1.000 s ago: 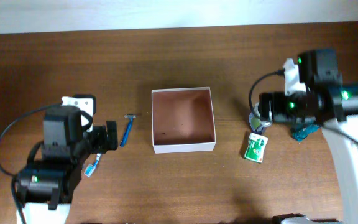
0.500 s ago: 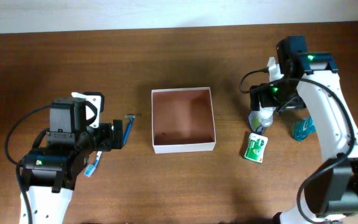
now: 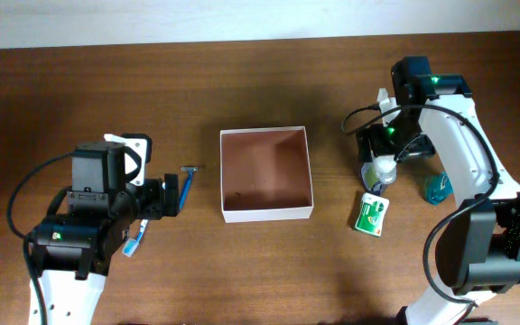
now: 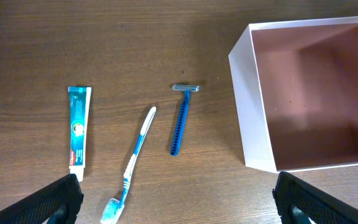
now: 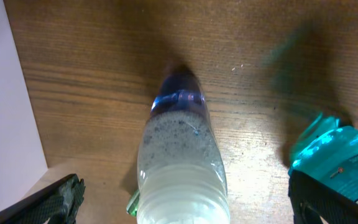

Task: Pack container
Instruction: 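Lower the right gripper and grasp the foaming soap pump bottle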

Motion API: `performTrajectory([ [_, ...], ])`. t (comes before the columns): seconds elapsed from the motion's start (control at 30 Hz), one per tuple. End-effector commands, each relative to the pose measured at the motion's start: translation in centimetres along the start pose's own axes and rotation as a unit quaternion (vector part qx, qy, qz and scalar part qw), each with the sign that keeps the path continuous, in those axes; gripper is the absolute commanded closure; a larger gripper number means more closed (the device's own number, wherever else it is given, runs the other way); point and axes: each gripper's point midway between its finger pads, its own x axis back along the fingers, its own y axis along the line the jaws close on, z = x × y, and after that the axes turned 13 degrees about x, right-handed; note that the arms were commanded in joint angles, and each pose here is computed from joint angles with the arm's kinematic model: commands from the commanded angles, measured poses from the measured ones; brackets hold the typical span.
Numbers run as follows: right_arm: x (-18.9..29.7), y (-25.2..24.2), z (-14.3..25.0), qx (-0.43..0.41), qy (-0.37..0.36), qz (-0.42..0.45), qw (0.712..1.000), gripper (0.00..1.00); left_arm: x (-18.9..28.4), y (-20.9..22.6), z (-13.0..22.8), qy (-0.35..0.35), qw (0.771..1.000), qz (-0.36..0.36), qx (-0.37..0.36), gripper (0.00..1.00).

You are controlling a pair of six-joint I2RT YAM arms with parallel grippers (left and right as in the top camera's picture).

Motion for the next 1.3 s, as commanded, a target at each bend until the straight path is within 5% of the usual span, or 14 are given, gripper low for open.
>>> performTrajectory([
  [0.0,-1.21,0.2,0.53,0.004,0.012,-0.01,1.0,0.02,0.54,-0.4,-0.73,-0.01,1.0,0.009,0.004,0.01],
  [0.27,-1.63,0.2,0.61,0.004,0.014,-0.011,1.0,0.01,0.54,-0.4,-0.73,-0.01,1.0,0.009,0.004,0.01],
  [0.67,-1.71,0.2,0.62,0.004,0.015,-0.011,1.0,0.34,0.54,-0.4,-0.73,-0.01,1.0,0.009,0.004,0.01],
  [1.03,-1.67,0.41,1.31,0.003,0.03,-0.015,0.999,0.39,0.54,-0.4,-0.73,-0.01,1.0,0.009,0.004,0.01],
  [1.27,-1.66,0.45,1.44,0.003,0.032,-0.016,0.999,0.59,0.54,-0.4,-0.73,-0.01,1.0,0.009,0.004,0.01],
])
